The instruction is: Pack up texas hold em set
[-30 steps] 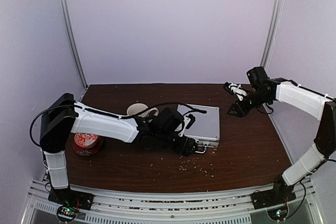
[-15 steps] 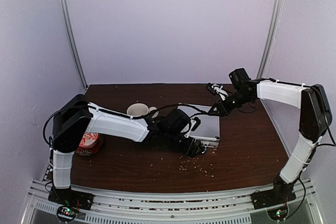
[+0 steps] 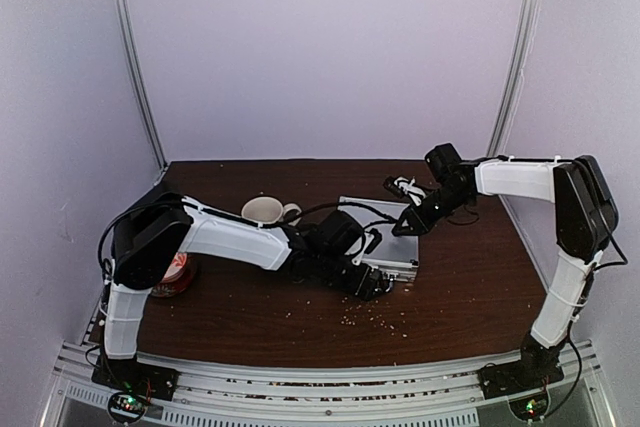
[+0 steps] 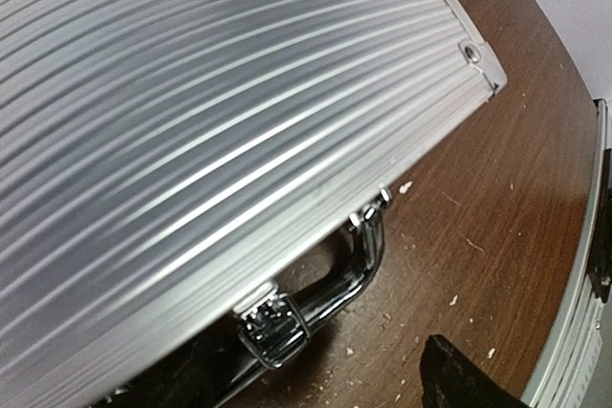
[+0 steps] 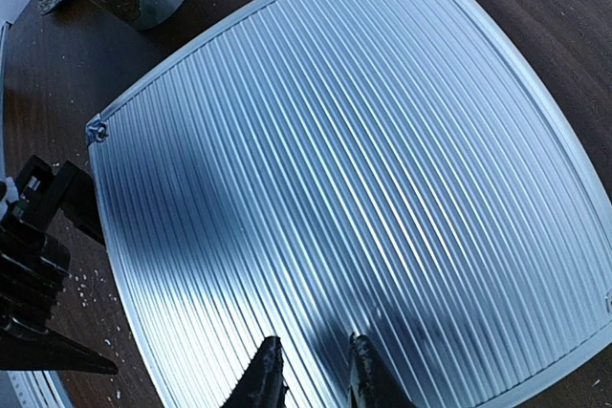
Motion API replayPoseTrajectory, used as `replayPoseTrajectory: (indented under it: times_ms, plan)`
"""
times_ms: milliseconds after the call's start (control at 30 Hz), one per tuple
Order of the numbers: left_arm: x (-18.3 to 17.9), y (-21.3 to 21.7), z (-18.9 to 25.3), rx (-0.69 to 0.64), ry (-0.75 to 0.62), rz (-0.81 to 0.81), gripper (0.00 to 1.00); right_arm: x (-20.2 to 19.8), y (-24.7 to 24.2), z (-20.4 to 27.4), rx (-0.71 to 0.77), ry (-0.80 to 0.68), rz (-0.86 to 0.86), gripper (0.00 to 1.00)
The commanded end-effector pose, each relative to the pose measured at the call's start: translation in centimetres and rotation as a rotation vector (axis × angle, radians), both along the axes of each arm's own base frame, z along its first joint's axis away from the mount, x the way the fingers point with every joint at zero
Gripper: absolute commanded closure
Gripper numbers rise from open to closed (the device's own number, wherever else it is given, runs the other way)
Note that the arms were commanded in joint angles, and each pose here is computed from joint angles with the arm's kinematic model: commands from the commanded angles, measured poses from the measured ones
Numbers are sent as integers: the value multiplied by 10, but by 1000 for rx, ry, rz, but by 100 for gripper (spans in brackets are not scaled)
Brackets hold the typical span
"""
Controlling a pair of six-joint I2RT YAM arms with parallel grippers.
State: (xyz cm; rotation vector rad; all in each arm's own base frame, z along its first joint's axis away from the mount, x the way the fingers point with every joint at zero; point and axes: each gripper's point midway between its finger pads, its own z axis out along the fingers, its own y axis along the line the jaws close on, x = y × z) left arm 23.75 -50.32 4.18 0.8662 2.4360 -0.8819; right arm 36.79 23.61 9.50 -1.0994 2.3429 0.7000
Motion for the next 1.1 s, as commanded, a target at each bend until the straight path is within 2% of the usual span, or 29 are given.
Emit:
replayPoseTrajectory:
  times_ms: [0, 233, 600, 867, 1067]
  plan:
    - [2, -14, 4, -45, 14, -22, 25, -5, -3, -11, -34, 13, 15, 75]
    - [-1, -19, 7, -63, 28, -53, 26, -6, -3, -13, -40, 20, 18, 75]
    - [-12, -33, 37, -144, 44, -131, 30, -7, -5, -16, -51, 22, 20, 75]
    - [1, -30, 85, -198, -35, -67, 31, -7, -5, -17, -57, 22, 21, 75]
    - [11, -16, 91, -115, -61, 1, 31, -7, -6, -18, -59, 23, 21, 75]
